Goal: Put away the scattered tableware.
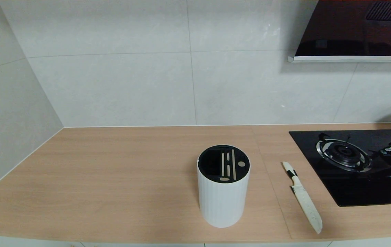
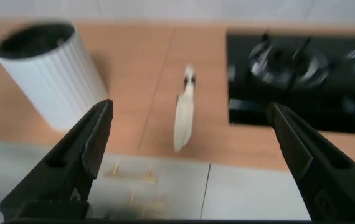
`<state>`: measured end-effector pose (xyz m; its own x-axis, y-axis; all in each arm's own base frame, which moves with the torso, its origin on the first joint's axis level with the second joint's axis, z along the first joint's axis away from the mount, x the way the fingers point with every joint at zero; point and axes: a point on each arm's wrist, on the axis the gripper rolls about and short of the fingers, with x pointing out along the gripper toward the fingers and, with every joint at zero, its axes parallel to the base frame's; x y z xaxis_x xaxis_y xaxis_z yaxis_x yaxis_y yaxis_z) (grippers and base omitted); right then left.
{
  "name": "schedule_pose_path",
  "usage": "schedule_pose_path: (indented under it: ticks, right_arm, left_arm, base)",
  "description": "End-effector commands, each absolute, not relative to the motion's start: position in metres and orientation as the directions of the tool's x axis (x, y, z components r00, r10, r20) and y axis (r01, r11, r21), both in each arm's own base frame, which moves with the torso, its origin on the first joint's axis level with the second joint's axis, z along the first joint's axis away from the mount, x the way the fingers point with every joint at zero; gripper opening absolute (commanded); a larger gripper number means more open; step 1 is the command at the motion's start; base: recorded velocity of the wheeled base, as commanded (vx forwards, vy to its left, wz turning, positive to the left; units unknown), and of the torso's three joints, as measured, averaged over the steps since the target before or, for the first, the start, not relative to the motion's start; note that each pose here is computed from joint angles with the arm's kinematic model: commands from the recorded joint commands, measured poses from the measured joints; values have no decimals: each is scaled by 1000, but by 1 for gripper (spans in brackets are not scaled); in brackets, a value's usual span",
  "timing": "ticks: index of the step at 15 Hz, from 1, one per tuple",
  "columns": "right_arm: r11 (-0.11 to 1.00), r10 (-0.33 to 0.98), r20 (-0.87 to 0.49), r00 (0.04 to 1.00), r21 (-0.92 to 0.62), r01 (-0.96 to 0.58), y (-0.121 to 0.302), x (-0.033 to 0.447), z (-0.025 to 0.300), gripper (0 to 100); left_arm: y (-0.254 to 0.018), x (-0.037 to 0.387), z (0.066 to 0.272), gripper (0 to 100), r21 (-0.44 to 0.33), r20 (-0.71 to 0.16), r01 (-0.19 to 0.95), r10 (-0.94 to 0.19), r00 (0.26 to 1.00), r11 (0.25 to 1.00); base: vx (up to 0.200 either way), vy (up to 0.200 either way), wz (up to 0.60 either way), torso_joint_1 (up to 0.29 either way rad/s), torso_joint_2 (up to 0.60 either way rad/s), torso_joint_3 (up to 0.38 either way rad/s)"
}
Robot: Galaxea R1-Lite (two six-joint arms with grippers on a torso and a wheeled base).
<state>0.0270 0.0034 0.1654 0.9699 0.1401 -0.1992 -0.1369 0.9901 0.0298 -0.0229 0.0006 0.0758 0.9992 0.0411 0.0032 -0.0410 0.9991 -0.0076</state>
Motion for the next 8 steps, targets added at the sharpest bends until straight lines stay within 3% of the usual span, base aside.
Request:
schedule_pose_path:
  ticks: [1, 2, 4, 8]
  right_arm:
    - [973, 223, -449, 865, 54, -222, 18, 105, 177, 100]
    - [956, 272, -562, 781, 62, -288, 35, 143, 164, 100]
    - [950, 269, -650, 710, 57, -308, 51, 182, 141, 100]
    - [971, 179, -665, 725, 0, -240, 63, 251, 92, 100]
  left_arm:
    - [1, -23, 76, 100, -8, 3, -43, 43, 999, 999]
    - [1, -23, 76, 100, -8, 3, -41, 41, 999, 999]
    - [1, -23, 76, 100, -8, 3, -41, 41, 999, 999]
    - [1, -23, 76, 100, -8, 3, -44, 44, 999, 999]
  base:
    - [0, 0, 0, 0, 0, 0]
    - [0, 0, 0, 0, 0, 0]
    - [0, 0, 0, 0, 0, 0]
    - [0, 0, 0, 0, 0, 0]
